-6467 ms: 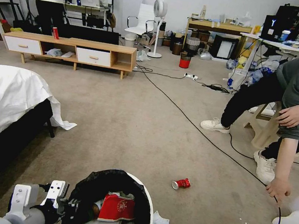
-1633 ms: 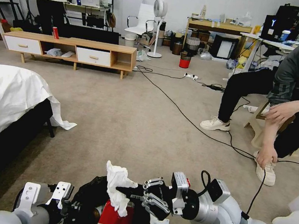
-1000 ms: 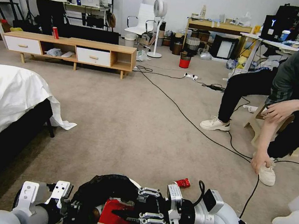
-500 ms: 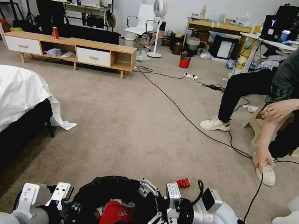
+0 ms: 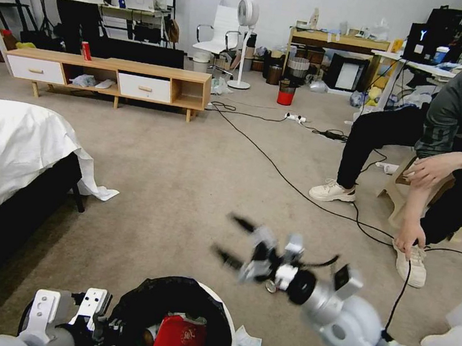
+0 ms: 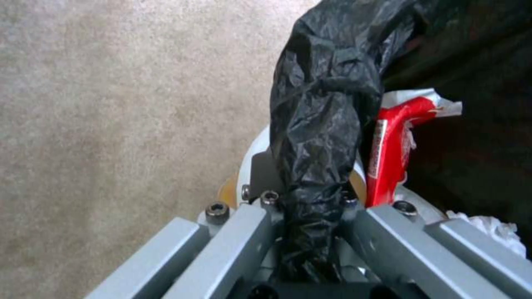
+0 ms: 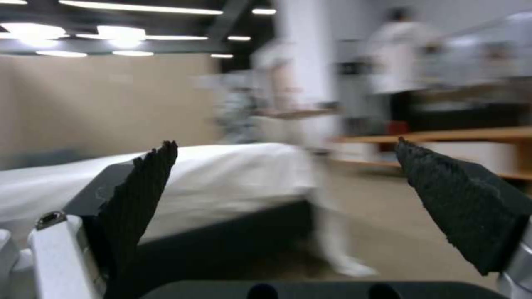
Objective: Pick up the trash bin and place the garbage on the floor into it.
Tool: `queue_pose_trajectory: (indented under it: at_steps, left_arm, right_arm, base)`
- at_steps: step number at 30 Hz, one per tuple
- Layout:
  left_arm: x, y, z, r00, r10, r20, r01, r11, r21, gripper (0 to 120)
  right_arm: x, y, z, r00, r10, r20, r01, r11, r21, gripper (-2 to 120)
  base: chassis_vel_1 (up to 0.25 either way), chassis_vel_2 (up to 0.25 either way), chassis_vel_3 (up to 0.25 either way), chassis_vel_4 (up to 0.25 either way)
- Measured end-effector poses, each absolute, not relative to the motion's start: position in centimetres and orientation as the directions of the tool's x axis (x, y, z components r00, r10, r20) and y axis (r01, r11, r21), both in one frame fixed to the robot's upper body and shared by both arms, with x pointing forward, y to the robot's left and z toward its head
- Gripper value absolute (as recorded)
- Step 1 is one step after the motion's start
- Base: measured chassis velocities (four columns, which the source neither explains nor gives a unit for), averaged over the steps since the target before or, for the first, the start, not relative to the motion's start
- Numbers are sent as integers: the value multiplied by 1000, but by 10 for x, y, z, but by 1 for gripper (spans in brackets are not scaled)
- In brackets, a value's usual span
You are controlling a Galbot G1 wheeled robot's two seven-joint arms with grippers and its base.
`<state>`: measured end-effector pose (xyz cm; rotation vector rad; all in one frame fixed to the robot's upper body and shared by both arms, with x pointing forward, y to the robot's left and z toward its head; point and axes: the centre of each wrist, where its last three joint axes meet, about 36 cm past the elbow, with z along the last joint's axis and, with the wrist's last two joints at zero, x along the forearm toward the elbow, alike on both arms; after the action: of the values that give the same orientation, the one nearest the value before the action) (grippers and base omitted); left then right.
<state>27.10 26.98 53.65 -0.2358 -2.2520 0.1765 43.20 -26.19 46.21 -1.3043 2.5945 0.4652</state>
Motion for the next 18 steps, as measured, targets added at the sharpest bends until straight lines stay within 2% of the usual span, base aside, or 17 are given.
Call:
queue_pose_trajectory:
  at_steps: [1, 2, 4, 5, 8, 12, 14, 18]
  left_arm:
    - [271, 270, 537, -629, 225, 744, 109, 973, -203, 1]
    - [271, 270, 537, -629, 225, 744, 109, 973, -203, 1]
    - [271, 271, 537, -635, 219, 740, 107, 975, -196, 1]
    - [271, 271, 537, -635, 219, 740, 107, 975, -196, 1]
    - [270, 272, 538, -642, 209, 738, 101, 977, -189, 1]
    - [269, 272, 539, -647, 203, 735, 98, 978, -184, 1]
    - [269, 273, 540, -652, 198, 732, 96, 979, -179, 1]
    - [268, 273, 539, -655, 188, 732, 91, 981, -170, 1]
  right_arm:
    - [426, -265, 458, -671, -684, -286, -740, 642, 201, 100]
    - [426, -265, 458, -671, -684, -286, -740, 642, 201, 100]
    - [415, -266, 447, -779, -585, -227, -624, 760, 182, 100]
    - [415, -266, 447, -779, -585, -227, -624, 760, 182, 100]
    - [400, -271, 420, -875, -460, -152, -480, 866, 140, 100]
    - [389, -274, 404, -907, -410, -93, -419, 899, 128, 100]
    - [375, -270, 383, -938, -347, -20, -347, 932, 104, 100]
    - [361, -256, 355, -956, -280, 85, -268, 955, 125, 100]
  base:
    - [0, 0, 0, 0]
    - [0, 0, 0, 0]
    - [0, 0, 0, 0]
    - [0, 0, 0, 0]
    - [0, 0, 0, 0]
    - [0, 0, 0, 0]
    - [0, 0, 0, 0]
    - [0, 0, 0, 0]
